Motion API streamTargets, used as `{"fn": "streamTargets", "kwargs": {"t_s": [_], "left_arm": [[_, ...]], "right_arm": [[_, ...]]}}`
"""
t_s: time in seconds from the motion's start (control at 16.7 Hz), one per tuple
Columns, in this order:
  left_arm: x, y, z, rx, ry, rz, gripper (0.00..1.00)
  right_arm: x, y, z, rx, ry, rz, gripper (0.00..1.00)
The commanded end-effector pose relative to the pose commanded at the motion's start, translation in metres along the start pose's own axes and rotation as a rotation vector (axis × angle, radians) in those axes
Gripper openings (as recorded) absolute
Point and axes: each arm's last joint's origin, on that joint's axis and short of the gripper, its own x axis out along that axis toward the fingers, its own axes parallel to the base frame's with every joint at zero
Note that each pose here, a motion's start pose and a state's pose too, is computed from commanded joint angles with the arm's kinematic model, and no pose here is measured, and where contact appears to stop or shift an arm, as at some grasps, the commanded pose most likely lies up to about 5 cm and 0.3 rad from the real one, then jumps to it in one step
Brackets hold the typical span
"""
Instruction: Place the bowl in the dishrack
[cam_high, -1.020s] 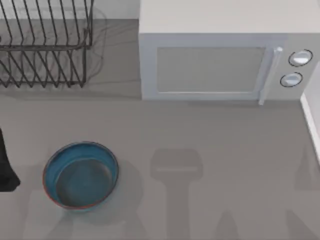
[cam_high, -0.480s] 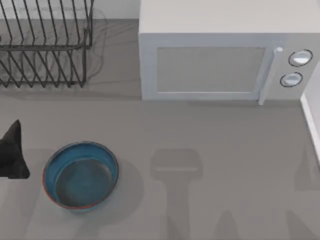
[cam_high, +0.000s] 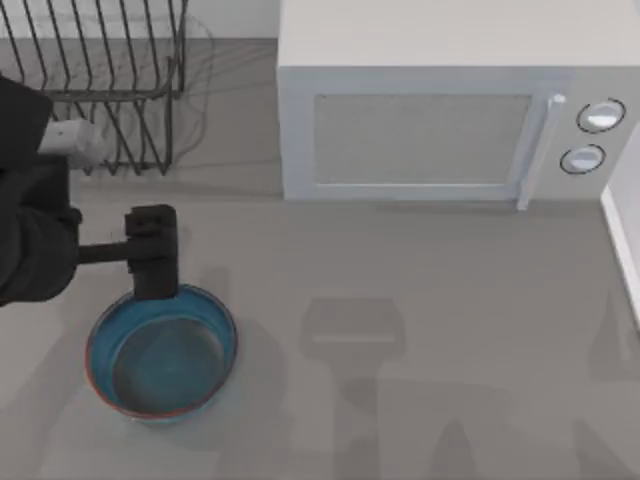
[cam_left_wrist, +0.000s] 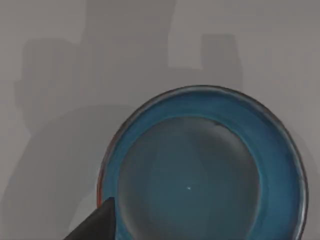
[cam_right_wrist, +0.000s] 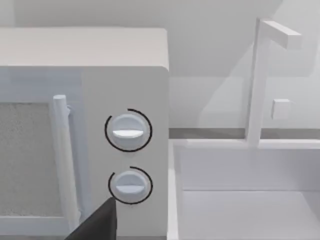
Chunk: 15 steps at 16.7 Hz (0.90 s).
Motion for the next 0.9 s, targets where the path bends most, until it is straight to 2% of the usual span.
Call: {"fn": "streamTargets", "kwargs": {"t_s": [0.18,0.36,0.6,0.9], "left_arm": [[0.032,-0.036,0.023,-0.002,0.256,0.075,1.00],[0.056,-0.069,0.036,0.003,0.412,0.142,1.00],[0.073,-0.099,0.044,0.009,0.503,0.193,1.00],[0.076,-0.104,0.044,0.010,0.514,0.200,1.00]], "right_arm": [[0.000,0.000,0.000,0.000,0.000,0.000,1.00],[0.000,0.000,0.000,0.000,0.000,0.000,1.00],[0.000,0.000,0.000,0.000,0.000,0.000,1.00],[0.000,0.000,0.000,0.000,0.000,0.000,1.00]]}}
